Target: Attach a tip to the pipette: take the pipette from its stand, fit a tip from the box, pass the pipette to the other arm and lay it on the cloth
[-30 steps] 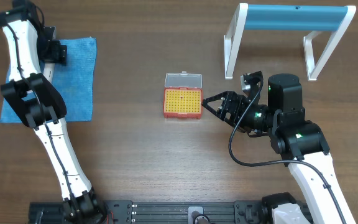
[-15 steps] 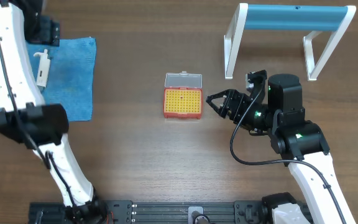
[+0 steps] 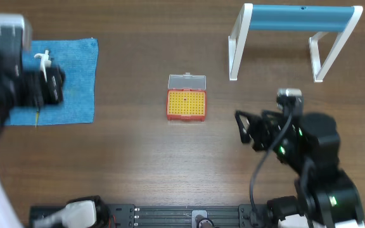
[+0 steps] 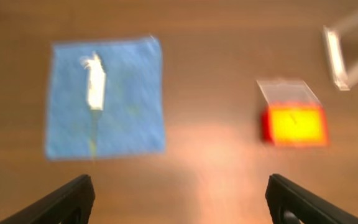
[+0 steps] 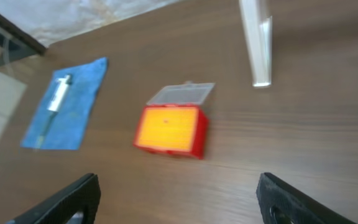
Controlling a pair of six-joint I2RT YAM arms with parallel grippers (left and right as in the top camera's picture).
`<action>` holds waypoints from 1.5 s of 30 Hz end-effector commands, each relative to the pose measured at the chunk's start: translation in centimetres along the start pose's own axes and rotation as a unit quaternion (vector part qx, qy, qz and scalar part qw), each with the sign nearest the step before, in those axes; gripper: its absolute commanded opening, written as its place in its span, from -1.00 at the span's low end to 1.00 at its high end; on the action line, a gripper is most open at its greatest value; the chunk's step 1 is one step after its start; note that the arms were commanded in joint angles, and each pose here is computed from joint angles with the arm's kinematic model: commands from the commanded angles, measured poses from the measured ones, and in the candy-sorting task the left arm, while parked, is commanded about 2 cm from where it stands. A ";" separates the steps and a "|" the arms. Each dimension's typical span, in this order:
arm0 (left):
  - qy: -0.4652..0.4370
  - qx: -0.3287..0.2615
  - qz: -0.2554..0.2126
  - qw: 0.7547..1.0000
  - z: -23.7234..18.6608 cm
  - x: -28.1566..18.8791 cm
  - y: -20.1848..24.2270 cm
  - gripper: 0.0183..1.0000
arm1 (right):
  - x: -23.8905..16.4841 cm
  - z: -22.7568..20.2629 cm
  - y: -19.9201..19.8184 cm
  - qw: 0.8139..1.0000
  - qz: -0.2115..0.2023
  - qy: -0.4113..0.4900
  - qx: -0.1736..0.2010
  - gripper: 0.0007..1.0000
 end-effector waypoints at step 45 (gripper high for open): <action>-0.471 -0.078 -0.131 0.869 -10.9 13.8 1.2 0.79 | -7.3 -7.6 -5.3 0.978 -0.173 -0.040 -0.109 0.64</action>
Point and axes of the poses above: each gripper's point midway between its finger pads, its own x axis out along the fingers, its own y axis along the line the jaws close on, z = x × y, the point moved 1 cm from there along -x, back along the fingers, and after that the axes turned 9 degrees about -x, right-handed, at the moved point
